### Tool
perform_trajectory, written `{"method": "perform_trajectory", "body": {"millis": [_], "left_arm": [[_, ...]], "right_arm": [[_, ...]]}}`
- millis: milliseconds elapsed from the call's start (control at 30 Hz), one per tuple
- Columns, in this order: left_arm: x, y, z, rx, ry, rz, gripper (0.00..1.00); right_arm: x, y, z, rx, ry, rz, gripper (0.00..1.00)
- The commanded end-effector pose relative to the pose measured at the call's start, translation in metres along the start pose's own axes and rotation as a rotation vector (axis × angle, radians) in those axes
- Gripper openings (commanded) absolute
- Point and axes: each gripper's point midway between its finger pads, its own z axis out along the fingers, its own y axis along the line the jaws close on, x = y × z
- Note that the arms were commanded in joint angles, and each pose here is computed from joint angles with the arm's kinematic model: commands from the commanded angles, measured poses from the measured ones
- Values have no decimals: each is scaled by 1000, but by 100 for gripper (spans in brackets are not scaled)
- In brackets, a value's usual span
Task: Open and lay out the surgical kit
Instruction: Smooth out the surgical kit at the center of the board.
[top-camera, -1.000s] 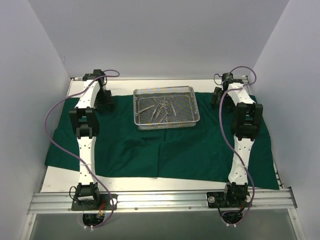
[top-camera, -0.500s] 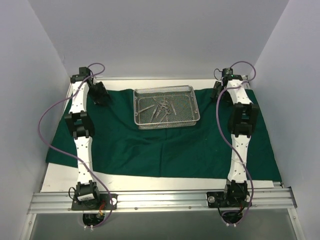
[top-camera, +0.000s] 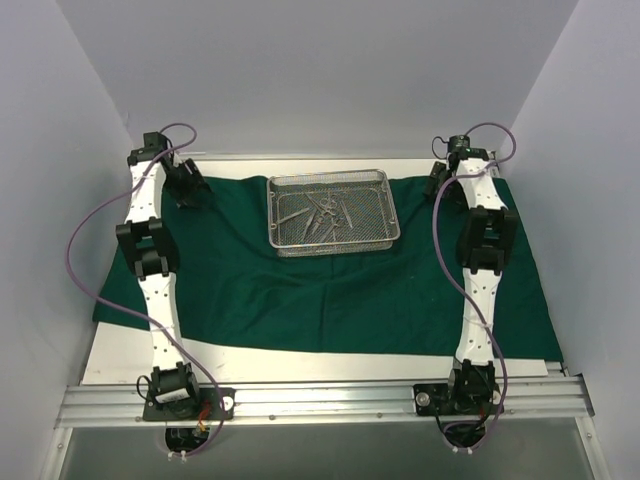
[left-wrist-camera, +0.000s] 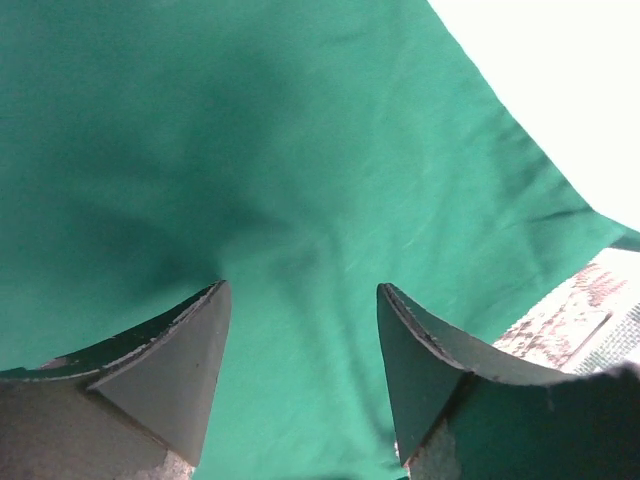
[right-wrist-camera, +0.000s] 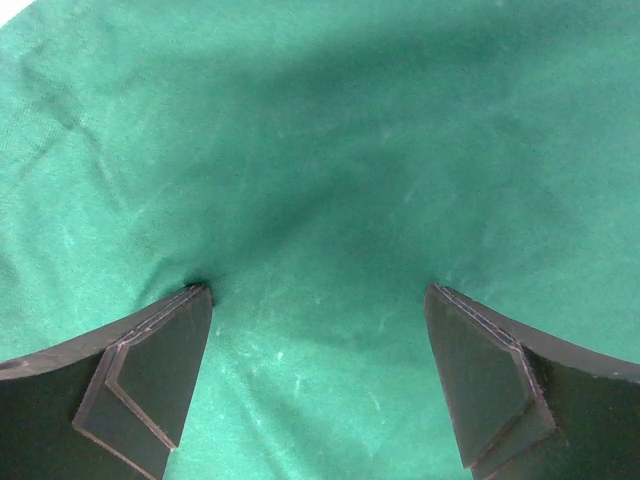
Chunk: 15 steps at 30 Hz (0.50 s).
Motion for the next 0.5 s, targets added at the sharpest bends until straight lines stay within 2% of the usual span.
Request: {"method": "perform_trajectory", "body": {"millis": [0,33,67,133,233,267,300,367,400,467], "left_arm": [[-34,-22,-96,-87,-232,102,70],[-24,-15,-98,-130,-211,103,72],[-24,-21,-124,-166,-263,121,73],[-13,-20,-139,-195,-262,145,74],[5,-16,-190,-264,-295,187,74],[17,-9,-192,-283,-270,187,74],[21,-3,-200,-319,-280,187,74],[44,2,-219,-331,-267,207,74],[53,7,-222,-345,-253,205,73],[72,7,-241,-330,-263,215,71]], "right_arm": [[-16,1,-49,6,-48,14,91],[-19,1,-60,11,-62,23,91],[-20,3,-71,11,-71,47,91],[-24,4,-106,-6,-103,60,92],[-9,17,-152,-21,-126,24,94],[8,28,-159,-23,-109,-23,95],[19,50,-189,-54,-144,-89,95],[44,62,-206,-44,-150,-153,93],[61,87,-240,-120,-195,-209,93],[92,120,-263,-234,-195,-287,89]]}}
